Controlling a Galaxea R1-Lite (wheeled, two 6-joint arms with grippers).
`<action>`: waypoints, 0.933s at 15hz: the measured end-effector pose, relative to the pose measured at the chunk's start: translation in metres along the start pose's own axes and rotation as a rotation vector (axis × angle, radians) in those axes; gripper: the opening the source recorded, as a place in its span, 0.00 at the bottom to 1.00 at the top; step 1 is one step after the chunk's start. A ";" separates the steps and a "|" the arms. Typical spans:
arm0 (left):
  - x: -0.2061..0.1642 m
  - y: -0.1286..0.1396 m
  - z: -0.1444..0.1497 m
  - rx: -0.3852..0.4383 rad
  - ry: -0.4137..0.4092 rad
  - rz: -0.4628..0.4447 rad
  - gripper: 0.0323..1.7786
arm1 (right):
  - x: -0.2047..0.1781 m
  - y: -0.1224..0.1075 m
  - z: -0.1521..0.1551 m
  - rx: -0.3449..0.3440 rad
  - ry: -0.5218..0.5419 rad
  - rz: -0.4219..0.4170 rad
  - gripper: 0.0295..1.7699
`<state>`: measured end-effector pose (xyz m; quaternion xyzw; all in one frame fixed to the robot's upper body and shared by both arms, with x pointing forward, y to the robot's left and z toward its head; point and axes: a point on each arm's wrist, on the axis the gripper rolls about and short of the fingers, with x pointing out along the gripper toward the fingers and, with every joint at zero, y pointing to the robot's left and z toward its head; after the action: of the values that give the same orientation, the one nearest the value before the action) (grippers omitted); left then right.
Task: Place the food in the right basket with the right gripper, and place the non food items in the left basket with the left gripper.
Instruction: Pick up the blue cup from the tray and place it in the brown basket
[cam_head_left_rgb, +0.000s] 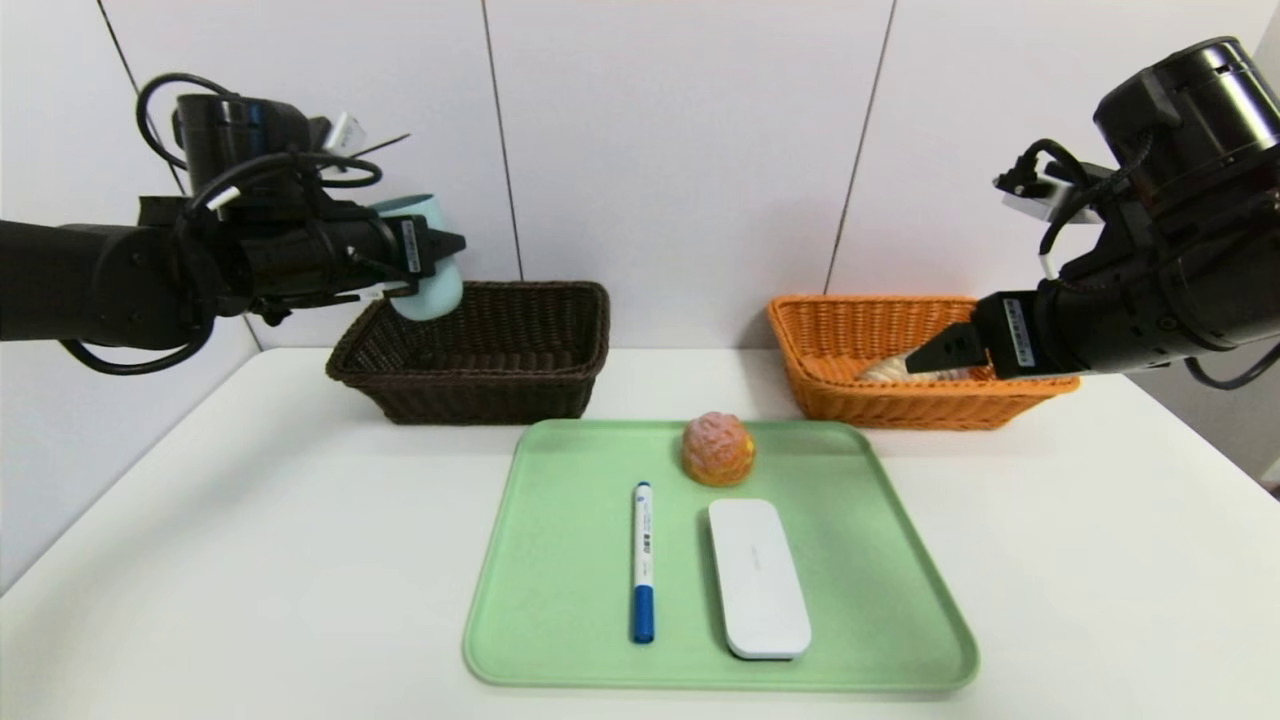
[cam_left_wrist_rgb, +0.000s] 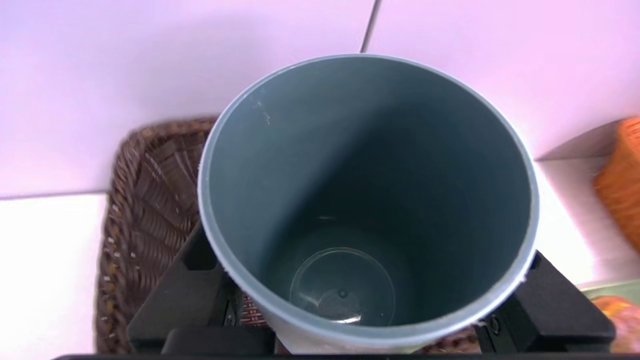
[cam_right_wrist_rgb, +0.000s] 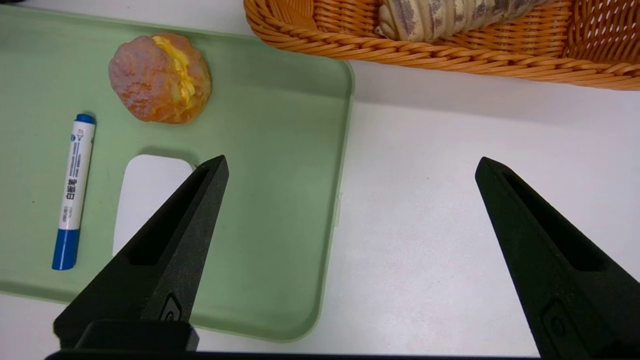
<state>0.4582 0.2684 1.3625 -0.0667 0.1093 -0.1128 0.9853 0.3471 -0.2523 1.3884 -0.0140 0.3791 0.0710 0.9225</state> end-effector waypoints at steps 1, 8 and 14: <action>0.008 0.003 -0.005 -0.008 0.013 0.007 0.65 | 0.001 -0.001 0.000 0.002 0.002 -0.001 0.97; 0.045 0.017 -0.023 -0.029 0.056 0.051 0.65 | 0.007 -0.005 0.000 0.013 0.020 -0.009 0.97; 0.063 0.021 -0.040 -0.027 0.100 0.063 0.65 | 0.012 -0.009 0.001 0.025 0.030 -0.023 0.97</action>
<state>0.5132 0.2699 1.3081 -0.0707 0.1621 -0.0834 0.9807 0.3570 -0.2602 1.3804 -0.0077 0.3934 0.0557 0.9177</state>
